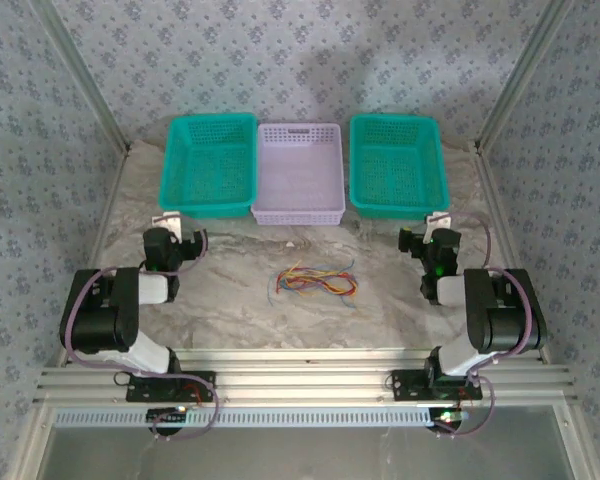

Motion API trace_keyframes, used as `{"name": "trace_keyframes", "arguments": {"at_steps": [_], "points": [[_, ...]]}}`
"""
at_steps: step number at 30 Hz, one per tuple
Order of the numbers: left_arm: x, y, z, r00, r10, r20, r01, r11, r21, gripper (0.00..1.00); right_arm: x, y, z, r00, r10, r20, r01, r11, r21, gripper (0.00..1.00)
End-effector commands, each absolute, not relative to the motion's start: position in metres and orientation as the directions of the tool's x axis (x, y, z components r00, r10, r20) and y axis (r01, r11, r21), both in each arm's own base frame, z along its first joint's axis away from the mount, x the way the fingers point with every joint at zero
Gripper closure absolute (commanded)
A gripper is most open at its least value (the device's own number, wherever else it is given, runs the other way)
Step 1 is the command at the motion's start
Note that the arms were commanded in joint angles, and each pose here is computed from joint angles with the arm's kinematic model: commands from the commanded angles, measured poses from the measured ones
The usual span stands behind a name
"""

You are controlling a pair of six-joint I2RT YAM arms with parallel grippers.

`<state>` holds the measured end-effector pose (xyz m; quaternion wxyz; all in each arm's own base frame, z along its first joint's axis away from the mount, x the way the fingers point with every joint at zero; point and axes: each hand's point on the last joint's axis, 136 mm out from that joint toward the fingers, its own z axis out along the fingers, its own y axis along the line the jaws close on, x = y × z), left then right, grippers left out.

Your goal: Untangle the cables

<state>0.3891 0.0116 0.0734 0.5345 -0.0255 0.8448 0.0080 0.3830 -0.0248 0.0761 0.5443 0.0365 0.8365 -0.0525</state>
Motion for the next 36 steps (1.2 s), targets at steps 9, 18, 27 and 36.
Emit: {"name": "trace_keyframes", "arguments": {"at_steps": [9,18,27,36], "points": [[0.398,0.010,0.089,-0.382,-0.026,-0.924,-0.044,0.999,-0.010,0.00,0.389,-0.027,0.085,-0.382,-0.001,-0.924,0.123,0.991,-0.052,0.00],[0.398,0.011,0.089,-0.382,-0.027,-0.924,-0.046,0.999,-0.010,0.00,0.389,-0.027,0.085,-0.382,-0.001,-0.924,0.123,0.991,-0.052,0.00],[0.398,0.011,0.089,-0.382,-0.027,-0.924,-0.045,0.999,-0.011,0.00,0.388,-0.023,0.096,-0.360,-0.017,-0.933,0.111,0.992,-0.061,0.00],[0.398,0.012,0.089,-0.382,-0.028,-0.924,-0.047,0.999,-0.010,0.00,0.366,0.000,0.155,-0.326,-0.069,-0.943,0.093,0.990,-0.104,0.00]]}}
